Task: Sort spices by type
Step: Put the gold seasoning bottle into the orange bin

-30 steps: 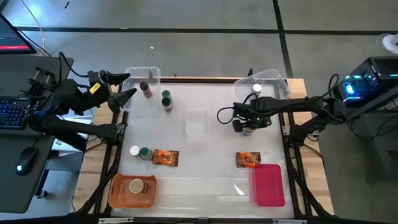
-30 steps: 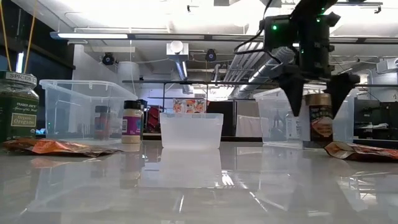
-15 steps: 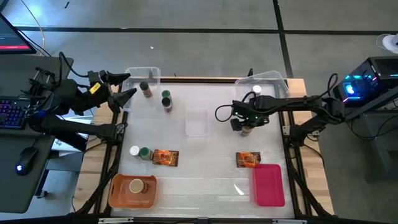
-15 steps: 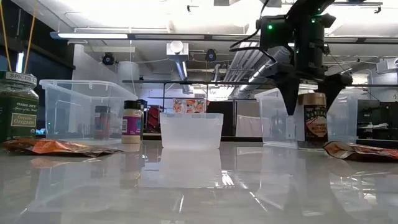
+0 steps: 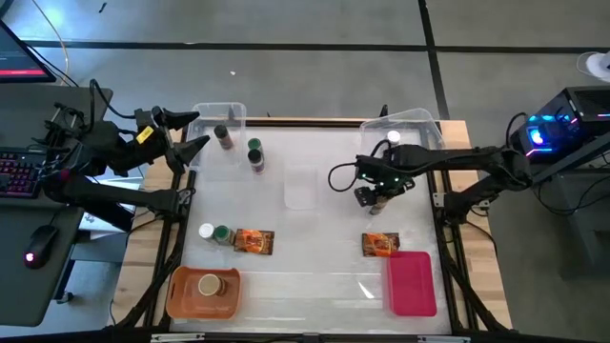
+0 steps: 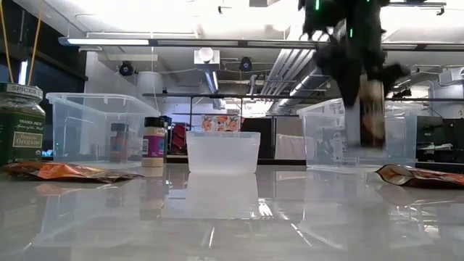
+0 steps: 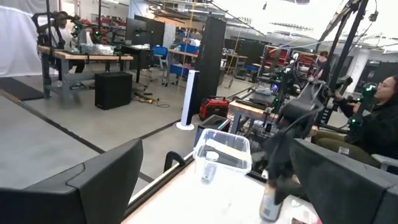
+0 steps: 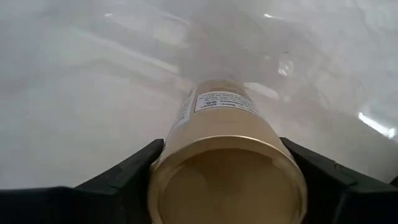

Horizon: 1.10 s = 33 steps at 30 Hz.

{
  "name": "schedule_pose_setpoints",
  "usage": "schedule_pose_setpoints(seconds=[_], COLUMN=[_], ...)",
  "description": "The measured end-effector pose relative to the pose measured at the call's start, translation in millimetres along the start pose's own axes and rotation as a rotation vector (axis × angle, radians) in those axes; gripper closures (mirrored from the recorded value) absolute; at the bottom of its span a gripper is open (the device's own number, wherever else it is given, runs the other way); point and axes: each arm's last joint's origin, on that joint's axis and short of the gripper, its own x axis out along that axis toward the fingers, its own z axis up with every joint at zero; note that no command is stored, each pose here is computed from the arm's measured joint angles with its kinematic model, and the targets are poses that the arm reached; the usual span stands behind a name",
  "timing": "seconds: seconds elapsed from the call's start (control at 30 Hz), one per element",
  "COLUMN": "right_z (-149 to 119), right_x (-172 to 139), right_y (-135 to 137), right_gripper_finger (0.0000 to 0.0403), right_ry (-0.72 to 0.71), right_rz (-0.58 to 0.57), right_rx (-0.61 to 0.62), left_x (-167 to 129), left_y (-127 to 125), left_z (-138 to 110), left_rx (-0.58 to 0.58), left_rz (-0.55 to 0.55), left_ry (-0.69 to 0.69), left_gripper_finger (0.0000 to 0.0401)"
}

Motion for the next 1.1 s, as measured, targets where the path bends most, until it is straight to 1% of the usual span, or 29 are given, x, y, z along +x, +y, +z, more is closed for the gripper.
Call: schedule_pose_setpoints(seconds=[0.07, 0.13, 0.2, 0.3, 0.4, 0.47, 0.53, 0.63, 0.7, 0.83, 0.93, 1.0, 1.1], right_z=[-4, -6, -5, -5, -6, -8, -11, -20, -28, -41, -46, -48, -50], right_x=[-24, -49, -73, -95, -99, -92, -80, -58, -49, -34, -25, -18, -8], right_y=[9, 22, 38, 66, 96, 116, 138, 172, 197, 246, 280, 298, 316], right_gripper_finger=[0.013, 0.013, 0.013, 0.013, 0.013, 0.013, 0.013, 0.013, 0.013, 0.013, 0.013, 0.013, 0.013], right_ry=[-0.041, -0.135, -0.257, -0.385, -0.442, -0.432, -0.396, -0.329, -0.314, -0.319, -0.318, -0.304, -0.264], right_rz=[0.028, 0.095, 0.219, 0.442, 0.627, 0.707, 0.769, 0.796, 0.811, 0.825, 0.861, 0.875, 0.847], right_rx=[-0.07, -0.156, -0.241, -0.372, -0.496, -0.571, -0.636, -0.681, -0.706, -0.686, -0.676, -0.662, -0.665], left_x=[-1, -1, -1, -1, -1, -1, -1, -1, -1, -4, -7, -9, -11], left_y=[0, 0, 1, 2, 3, 3, 2, -1, -3, -7, -9, -9, -9], left_z=[2, 2, 2, 2, 2, 2, 2, 1, 0, -1, 0, 1, 3], left_rx=[0.005, 0.011, 0.013, 0.013, -0.028, -0.077, -0.107, -0.117, -0.113, -0.1, -0.073, -0.069, -0.096], left_rz=[-0.001, 0.001, 0.024, 0.072, 0.095, 0.09, 0.053, -0.037, -0.112, -0.289, -0.402, -0.429, -0.448], left_ry=[-0.007, -0.01, -0.011, -0.017, -0.022, -0.023, -0.017, 0.005, 0.027, 0.063, 0.07, 0.064, 0.049], left_gripper_finger=[0.0007, 0.0007, 0.0007, 0.0007, 0.0007, 0.0007, 0.0007, 0.0007, 0.0007, 0.0007, 0.0007, 0.0007, 0.0007])
